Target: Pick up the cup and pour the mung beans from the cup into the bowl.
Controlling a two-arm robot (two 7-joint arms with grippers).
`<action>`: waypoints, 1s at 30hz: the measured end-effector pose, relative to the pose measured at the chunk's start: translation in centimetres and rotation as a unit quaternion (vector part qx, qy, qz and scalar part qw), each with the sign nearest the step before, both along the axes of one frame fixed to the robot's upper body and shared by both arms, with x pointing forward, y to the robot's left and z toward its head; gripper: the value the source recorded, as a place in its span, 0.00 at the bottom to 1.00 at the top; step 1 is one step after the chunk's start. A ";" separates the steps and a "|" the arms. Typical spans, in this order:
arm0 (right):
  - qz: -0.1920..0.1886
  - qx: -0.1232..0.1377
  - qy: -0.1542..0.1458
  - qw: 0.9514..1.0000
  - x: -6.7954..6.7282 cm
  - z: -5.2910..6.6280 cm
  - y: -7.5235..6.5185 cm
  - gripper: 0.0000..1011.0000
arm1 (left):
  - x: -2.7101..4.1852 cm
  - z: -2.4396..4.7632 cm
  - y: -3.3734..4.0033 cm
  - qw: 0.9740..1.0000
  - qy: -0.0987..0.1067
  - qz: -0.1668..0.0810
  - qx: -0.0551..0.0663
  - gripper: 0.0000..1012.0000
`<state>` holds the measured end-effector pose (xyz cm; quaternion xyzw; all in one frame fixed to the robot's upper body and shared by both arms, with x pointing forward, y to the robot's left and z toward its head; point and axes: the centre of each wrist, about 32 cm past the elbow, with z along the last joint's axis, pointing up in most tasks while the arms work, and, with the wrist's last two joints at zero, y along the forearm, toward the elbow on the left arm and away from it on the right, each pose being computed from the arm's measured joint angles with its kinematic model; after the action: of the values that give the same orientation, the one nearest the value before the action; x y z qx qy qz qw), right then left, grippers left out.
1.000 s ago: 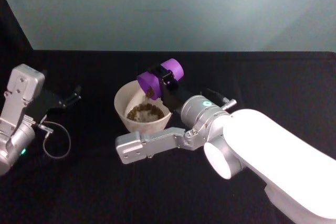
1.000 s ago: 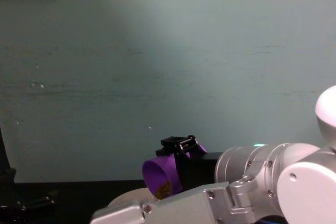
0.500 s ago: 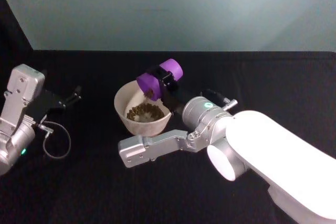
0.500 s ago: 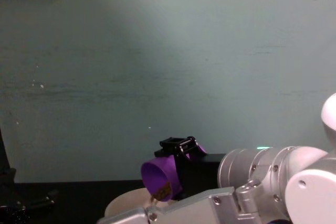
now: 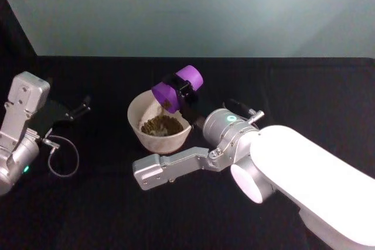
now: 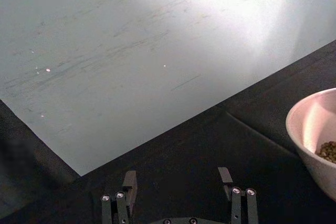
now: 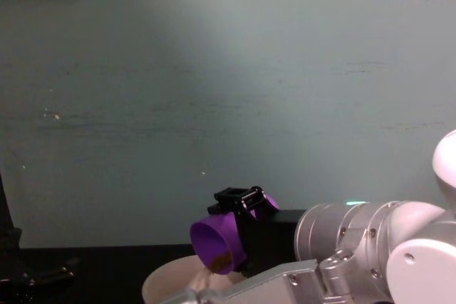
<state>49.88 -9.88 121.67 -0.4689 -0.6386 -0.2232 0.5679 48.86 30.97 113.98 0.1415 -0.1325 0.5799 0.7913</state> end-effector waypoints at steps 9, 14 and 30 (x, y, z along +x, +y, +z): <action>-0.001 -0.008 -0.005 1.000 0.0 0.0 0.0 0.71 | 0.00 0.00 0.00 1.000 0.000 0.000 0.000 0.99; -0.003 -0.014 -0.008 1.000 -0.1 0.0 0.1 0.71 | 0.00 0.00 0.00 1.000 0.000 0.000 0.000 0.99; -0.003 -0.033 -0.022 0.999 -0.3 0.0 0.5 0.72 | 0.00 0.00 0.00 1.000 0.000 0.000 0.000 0.99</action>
<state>49.59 -9.43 121.63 -0.4842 -0.6565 -0.2140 0.5373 48.86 30.97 113.98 0.1415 -0.1325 0.5799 0.7913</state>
